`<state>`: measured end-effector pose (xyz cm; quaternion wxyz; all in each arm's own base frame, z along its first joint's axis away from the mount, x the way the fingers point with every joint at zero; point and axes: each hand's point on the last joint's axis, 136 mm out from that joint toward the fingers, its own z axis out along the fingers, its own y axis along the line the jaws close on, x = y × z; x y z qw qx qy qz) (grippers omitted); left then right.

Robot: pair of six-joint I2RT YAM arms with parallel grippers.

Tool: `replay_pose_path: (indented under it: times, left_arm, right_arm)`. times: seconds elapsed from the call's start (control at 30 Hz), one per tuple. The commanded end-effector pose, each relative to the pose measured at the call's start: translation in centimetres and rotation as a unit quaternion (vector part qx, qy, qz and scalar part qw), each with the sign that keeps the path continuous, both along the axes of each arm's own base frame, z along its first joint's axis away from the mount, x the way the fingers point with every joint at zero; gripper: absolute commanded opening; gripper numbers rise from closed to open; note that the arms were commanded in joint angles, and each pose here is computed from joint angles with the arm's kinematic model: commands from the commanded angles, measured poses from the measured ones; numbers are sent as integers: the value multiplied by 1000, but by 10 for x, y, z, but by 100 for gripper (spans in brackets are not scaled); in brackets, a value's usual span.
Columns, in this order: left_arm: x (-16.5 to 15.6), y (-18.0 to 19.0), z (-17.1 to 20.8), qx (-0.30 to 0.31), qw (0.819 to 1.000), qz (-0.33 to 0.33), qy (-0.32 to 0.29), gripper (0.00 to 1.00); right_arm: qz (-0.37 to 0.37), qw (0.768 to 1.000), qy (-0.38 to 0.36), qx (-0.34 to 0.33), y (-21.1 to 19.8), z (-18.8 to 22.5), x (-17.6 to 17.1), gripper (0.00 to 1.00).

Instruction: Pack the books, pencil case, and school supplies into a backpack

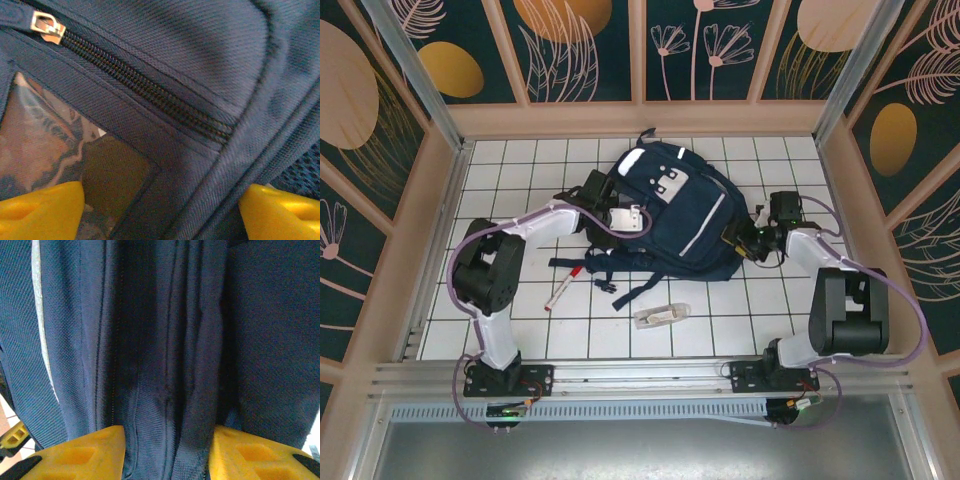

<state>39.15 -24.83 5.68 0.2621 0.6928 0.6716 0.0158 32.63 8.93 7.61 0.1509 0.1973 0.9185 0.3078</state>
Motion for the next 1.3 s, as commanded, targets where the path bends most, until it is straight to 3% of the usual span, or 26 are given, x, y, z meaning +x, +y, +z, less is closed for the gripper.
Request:
replay_pose_path:
  times: [0.0, 0.07, 0.27, 0.33, 0.47, 0.67, 0.87, 1.03, 1.17, 1.27]
  left_arm:
    - [-2, -15, -17, -27, 998, 4, 55, 74]
    - [-5, -20, -21, -37, 996, 6, 80, 63]
    - [-30, -27, -20, -63, 988, -6, 144, 8]
    - [-36, -27, -15, -72, 986, -3, 150, 0]
    - [-42, -33, 8, -107, 983, 3, 153, 0]
    - [-20, -46, 51, -174, 969, 92, 151, 0]
    - [-22, -59, 75, -225, 951, 108, 183, 0]
    - [-27, -65, 84, -247, 941, 110, 202, 0]
    - [-26, -62, 78, -235, 941, 122, 211, 0]
    - [-30, -63, 77, -234, 940, 118, 219, 0]
  right_arm:
    - [9, 1000, -25, 3, 6, 5, 19, 44]
    - [10, 1000, -26, 2, 6, 2, 26, 43]
    - [16, 998, -57, -10, 5, -4, 67, 36]
    - [21, 997, -68, -2, 9, -6, 85, 31]
    - [17, 996, -87, -9, 15, -6, 119, 27]
    - [-45, 989, -127, -65, -7, 45, 140, 43]
    - [-54, 986, -106, -115, -4, 66, 73, 50]
    - [1, 992, -104, -71, 72, 67, 6, 47]
    - [17, 992, -122, -27, 124, 72, -13, 42]
    - [26, 992, -117, -42, 149, 56, -12, 36]
